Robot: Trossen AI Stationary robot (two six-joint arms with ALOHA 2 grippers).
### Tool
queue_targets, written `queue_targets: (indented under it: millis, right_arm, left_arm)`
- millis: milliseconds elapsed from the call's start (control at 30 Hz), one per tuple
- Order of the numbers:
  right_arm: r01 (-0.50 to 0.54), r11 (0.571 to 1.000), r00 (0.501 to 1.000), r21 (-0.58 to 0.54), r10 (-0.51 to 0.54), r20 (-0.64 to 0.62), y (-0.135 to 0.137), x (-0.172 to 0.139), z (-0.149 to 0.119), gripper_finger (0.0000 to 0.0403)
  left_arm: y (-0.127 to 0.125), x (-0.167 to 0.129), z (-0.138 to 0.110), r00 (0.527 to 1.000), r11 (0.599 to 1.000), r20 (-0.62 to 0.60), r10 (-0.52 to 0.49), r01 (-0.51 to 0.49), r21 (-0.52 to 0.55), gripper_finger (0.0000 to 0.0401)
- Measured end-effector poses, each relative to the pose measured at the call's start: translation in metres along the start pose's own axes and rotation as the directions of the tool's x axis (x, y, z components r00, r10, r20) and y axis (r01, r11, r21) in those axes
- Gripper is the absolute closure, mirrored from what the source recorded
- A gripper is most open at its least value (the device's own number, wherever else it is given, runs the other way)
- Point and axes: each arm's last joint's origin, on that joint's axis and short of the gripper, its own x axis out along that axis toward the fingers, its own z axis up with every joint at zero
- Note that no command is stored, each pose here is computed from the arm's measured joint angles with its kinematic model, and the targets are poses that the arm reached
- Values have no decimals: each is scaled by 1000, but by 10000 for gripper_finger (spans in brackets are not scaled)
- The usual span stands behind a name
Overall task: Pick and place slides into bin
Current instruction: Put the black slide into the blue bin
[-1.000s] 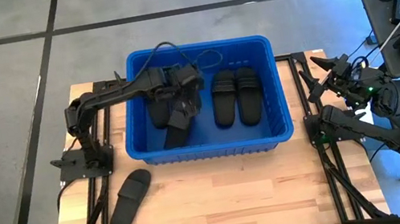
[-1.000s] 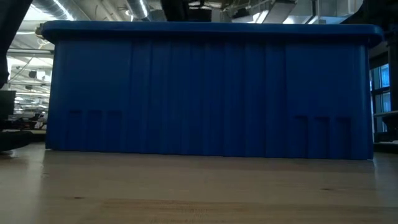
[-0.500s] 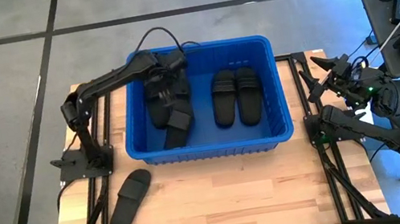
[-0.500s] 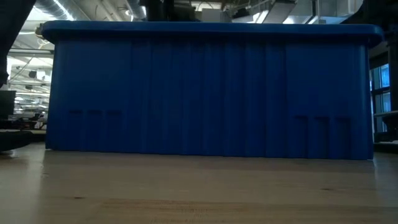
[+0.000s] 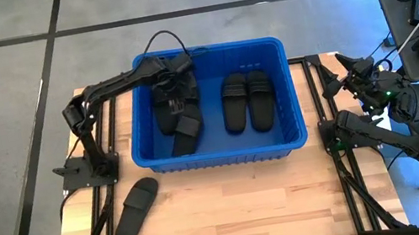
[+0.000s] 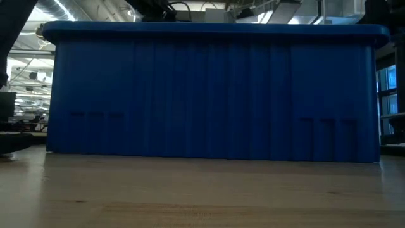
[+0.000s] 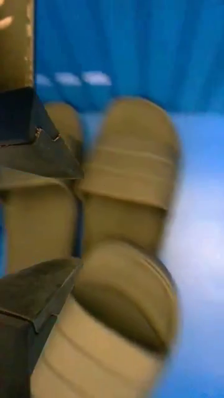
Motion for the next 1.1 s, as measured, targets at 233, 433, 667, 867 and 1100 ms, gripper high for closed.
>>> queue_targets:
  millis: [233,433,667,867,1100]
  right_arm:
    - [1,1000,1000,1,-1,0,0,0,0,76]
    - [1,1000,1000,4,-1,0,0,0,0,76]
    - [1,1000,1000,4,-1,-1,0,0,0,76]
    - [1,1000,1000,4,-1,-1,0,0,0,76]
    - [1,1000,1000,4,-1,-1,0,0,0,76]
  left_arm:
    - [-11,0,9,991,982,88,-103,88,166,189]
    - [-20,-2,18,986,946,141,-91,41,323,189]
    - [-26,0,33,968,892,236,-85,-31,451,189]
    - [-29,13,35,953,906,229,-198,88,415,189]
    - [-27,14,34,972,946,200,-122,53,319,189]
